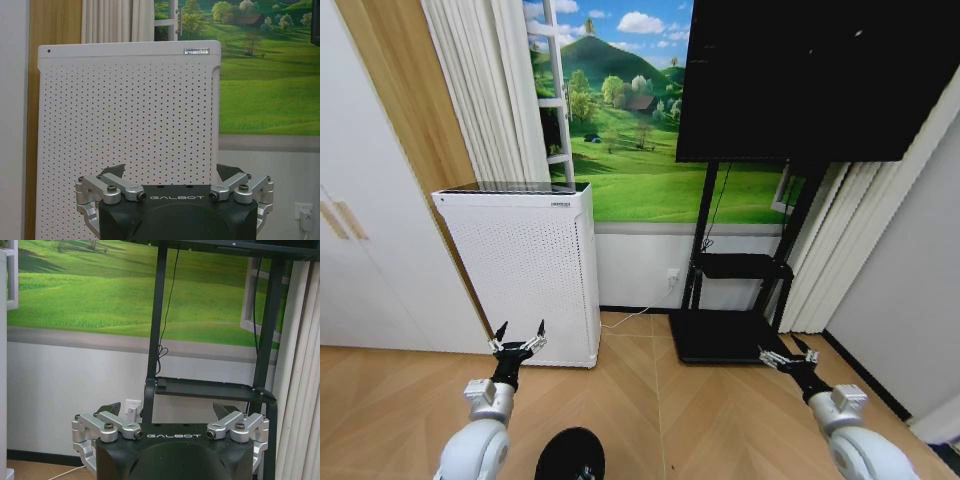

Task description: Pick up the trash bin and place the garbage on the floor into it.

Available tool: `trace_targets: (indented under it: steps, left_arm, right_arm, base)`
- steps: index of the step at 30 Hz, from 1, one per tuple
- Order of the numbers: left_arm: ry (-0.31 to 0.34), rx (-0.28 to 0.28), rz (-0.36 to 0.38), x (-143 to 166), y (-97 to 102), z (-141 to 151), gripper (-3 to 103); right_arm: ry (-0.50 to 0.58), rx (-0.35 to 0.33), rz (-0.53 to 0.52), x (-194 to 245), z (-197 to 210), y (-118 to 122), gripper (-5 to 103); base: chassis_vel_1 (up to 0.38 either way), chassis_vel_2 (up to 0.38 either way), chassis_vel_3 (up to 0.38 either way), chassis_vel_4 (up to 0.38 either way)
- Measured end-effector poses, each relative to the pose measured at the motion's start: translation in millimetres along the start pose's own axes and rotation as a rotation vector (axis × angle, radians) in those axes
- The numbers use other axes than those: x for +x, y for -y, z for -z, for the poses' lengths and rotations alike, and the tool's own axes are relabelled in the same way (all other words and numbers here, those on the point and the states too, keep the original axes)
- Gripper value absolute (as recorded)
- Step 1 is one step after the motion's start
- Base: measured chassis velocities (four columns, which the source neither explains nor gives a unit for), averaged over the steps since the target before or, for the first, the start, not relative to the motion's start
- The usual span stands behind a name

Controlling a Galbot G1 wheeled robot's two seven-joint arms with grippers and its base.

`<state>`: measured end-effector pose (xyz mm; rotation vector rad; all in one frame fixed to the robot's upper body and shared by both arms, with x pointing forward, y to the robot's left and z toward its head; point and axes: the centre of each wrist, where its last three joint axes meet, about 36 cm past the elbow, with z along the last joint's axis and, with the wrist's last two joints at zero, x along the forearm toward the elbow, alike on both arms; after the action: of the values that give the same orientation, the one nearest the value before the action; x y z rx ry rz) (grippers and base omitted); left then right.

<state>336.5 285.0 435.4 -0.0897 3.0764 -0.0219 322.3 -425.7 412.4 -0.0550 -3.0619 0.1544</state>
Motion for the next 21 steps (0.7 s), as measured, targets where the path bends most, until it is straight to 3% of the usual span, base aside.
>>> trace_targets:
  steps: [21]
  left_arm:
    - [0.000, 0.000, 0.000, 0.0, 0.0, 0.0, 100]
  right_arm:
    - [0.000, 0.000, 0.000, 0.0, 0.0, 0.0, 100]
  base:
    - [-0.003, -0.006, 0.004, 0.007]
